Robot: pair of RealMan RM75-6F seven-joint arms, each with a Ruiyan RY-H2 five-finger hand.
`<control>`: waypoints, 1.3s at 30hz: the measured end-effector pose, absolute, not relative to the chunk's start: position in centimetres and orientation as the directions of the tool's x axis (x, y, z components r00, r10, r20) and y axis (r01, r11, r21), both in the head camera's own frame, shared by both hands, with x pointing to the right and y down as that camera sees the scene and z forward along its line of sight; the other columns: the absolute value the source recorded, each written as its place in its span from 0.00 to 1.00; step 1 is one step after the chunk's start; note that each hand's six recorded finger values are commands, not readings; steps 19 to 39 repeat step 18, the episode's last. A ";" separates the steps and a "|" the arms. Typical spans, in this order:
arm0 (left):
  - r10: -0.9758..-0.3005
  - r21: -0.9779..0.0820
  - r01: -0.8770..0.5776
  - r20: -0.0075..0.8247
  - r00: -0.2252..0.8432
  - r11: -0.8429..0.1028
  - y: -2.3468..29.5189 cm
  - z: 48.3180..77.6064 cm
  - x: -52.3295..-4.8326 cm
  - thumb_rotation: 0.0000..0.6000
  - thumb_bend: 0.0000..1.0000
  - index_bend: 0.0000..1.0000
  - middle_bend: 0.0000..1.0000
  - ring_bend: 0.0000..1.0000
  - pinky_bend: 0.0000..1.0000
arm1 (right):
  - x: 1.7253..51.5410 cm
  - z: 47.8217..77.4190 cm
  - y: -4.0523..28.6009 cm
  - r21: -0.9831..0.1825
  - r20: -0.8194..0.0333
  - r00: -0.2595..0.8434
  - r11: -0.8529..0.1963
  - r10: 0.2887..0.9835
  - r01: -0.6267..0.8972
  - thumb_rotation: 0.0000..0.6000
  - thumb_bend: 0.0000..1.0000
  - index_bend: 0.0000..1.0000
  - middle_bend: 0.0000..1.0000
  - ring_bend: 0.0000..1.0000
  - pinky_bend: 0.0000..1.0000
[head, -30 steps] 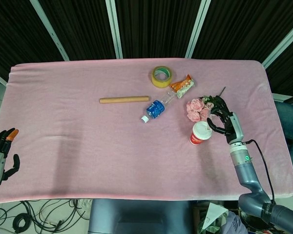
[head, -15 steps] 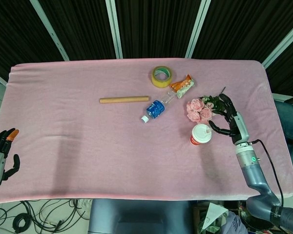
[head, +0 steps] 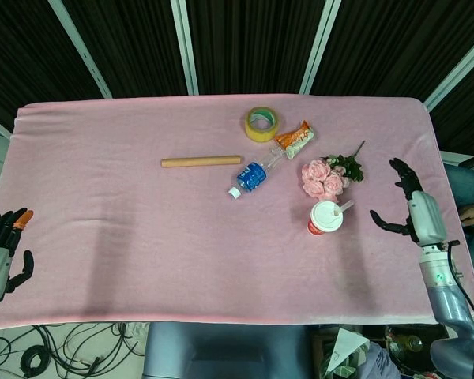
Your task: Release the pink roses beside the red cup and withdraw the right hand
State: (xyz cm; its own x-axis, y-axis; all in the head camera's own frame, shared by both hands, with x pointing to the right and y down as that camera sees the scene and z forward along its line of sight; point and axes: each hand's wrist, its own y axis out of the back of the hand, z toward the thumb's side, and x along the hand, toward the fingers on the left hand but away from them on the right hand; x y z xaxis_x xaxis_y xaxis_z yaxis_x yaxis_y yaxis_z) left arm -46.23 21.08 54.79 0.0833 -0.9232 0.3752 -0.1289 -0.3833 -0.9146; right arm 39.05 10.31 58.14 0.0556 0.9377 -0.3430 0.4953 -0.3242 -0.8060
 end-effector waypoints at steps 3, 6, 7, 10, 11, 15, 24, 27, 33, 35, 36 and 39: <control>-0.921 -0.913 -0.125 0.379 0.087 -0.388 21.2 54.8 -46.2 1.00 0.65 0.05 0.04 0.00 0.00 | 40.6 57.5 12.1 -0.894 -0.343 0.023 -0.333 0.939 0.299 1.00 0.20 0.00 0.00 0.02 0.21; -0.920 -0.912 -0.120 0.383 0.083 -0.391 21.3 54.8 -46.2 1.00 0.66 0.05 0.04 0.00 0.00 | 42.1 57.4 14.5 -0.922 -0.366 0.002 -0.363 0.931 0.136 1.00 0.20 0.00 0.00 0.02 0.21; -0.920 -0.913 -0.120 0.383 0.082 -0.391 21.3 54.8 -46.2 1.00 0.66 0.05 0.04 0.00 0.00 | 42.5 57.5 15.2 -0.923 -0.376 0.001 -0.374 0.927 0.095 1.00 0.20 0.00 0.00 0.02 0.21; -0.920 -0.913 -0.119 0.383 0.082 -0.390 21.3 54.8 -46.2 1.00 0.65 0.05 0.04 0.00 0.00 | 43.2 57.7 17.0 -0.921 -0.388 0.011 -0.389 0.921 0.007 1.00 0.20 0.00 0.00 0.02 0.21; -0.920 -0.913 -0.119 0.384 0.081 -0.391 21.3 54.8 -46.2 1.00 0.65 0.05 0.04 0.00 0.00 | 43.2 57.7 17.6 -0.922 -0.388 0.017 -0.387 0.922 -0.008 1.00 0.20 0.00 0.00 0.02 0.21; -0.918 -0.910 -0.122 0.388 0.081 -0.396 21.3 54.8 -46.2 1.00 0.65 0.05 0.04 0.00 0.00 | 42.7 57.8 18.8 -0.929 -0.370 0.035 -0.370 0.928 -0.011 1.00 0.20 0.00 0.00 0.02 0.21; -0.918 -0.910 -0.122 0.389 0.081 -0.397 21.4 54.8 -46.2 1.00 0.65 0.05 0.04 0.00 0.00 | 42.4 58.1 19.5 -0.933 -0.359 0.047 -0.358 0.932 -0.014 1.00 0.20 0.00 0.00 0.02 0.21; -0.918 -0.910 -0.122 0.389 0.081 -0.397 21.4 54.8 -46.2 1.00 0.65 0.05 0.04 0.00 0.00 | 42.4 58.1 19.5 -0.933 -0.359 0.047 -0.358 0.932 -0.014 1.00 0.20 0.00 0.00 0.02 0.21; -0.918 -0.910 -0.122 0.389 0.081 -0.397 21.4 54.8 -46.2 1.00 0.65 0.05 0.04 0.00 0.00 | 42.4 58.1 19.5 -0.933 -0.359 0.047 -0.358 0.932 -0.014 1.00 0.20 0.00 0.00 0.02 0.21; -0.918 -0.910 -0.122 0.389 0.081 -0.397 21.4 54.8 -46.2 1.00 0.65 0.05 0.04 0.00 0.00 | 42.4 58.1 19.5 -0.933 -0.359 0.047 -0.358 0.932 -0.014 1.00 0.20 0.00 0.00 0.02 0.21; -0.918 -0.910 -0.122 0.389 0.081 -0.397 21.4 54.8 -46.2 1.00 0.65 0.05 0.04 0.00 0.00 | 42.4 58.1 19.5 -0.933 -0.359 0.047 -0.358 0.932 -0.014 1.00 0.20 0.00 0.00 0.02 0.21; -0.918 -0.910 -0.122 0.389 0.081 -0.397 21.4 54.8 -46.2 1.00 0.65 0.05 0.04 0.00 0.00 | 42.4 58.1 19.5 -0.933 -0.359 0.047 -0.358 0.932 -0.014 1.00 0.20 0.00 0.00 0.02 0.21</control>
